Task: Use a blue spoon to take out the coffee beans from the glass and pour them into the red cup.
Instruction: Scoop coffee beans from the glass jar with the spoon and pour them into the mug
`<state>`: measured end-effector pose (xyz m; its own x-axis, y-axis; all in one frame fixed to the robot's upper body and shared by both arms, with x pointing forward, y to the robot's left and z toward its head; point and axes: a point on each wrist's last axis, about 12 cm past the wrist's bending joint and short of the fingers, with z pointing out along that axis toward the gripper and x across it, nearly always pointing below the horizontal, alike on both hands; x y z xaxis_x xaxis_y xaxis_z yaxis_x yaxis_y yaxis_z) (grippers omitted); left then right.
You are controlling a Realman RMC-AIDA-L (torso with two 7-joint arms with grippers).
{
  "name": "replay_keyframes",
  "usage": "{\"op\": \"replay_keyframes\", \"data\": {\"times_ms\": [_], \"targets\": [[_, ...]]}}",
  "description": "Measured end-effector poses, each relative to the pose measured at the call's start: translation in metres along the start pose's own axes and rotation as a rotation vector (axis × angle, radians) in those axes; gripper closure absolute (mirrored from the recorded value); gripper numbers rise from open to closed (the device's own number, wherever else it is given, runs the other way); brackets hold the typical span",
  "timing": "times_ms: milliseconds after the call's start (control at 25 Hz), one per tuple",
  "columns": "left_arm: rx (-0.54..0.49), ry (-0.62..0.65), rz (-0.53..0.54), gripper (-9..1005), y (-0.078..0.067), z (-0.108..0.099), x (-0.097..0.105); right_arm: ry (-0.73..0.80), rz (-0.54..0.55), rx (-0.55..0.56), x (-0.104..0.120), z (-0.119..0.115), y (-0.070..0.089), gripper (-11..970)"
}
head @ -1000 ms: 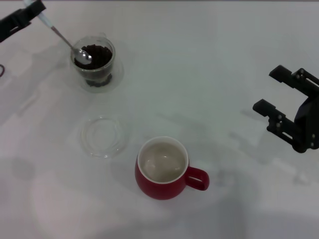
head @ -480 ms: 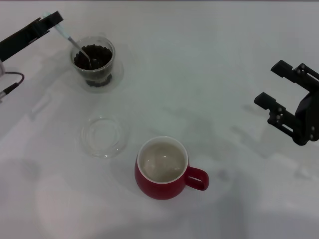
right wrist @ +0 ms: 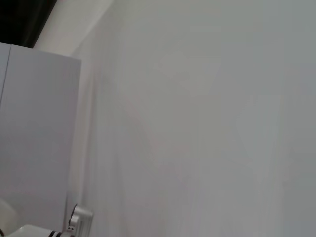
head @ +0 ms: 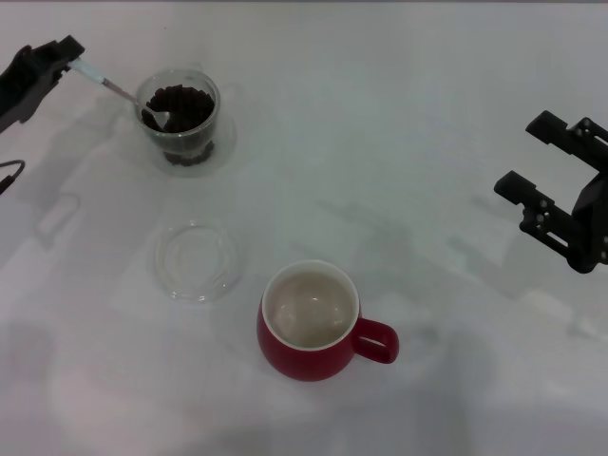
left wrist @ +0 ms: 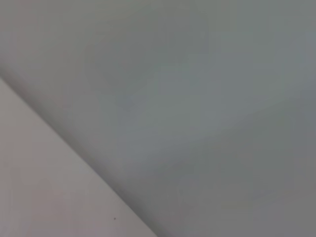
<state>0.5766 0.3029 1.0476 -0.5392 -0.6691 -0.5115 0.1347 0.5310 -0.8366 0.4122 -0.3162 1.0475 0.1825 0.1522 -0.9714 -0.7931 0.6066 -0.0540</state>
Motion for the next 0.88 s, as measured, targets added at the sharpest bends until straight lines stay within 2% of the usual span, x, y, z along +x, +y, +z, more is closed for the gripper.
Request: {"op": "replay_keyframes", "data": {"times_ms": [480,880], "targets": [[0.012,-0.073,-0.134,865,0.006,-0.013,-0.003,0.018,0.018,0.011,0.002,-0.002,0.0,306],[0.11,-0.08,-0.164,865,-0.001,-0.022,-0.006,0.02,0.011,0.008,0.002,0.001,-0.003,306]]}}
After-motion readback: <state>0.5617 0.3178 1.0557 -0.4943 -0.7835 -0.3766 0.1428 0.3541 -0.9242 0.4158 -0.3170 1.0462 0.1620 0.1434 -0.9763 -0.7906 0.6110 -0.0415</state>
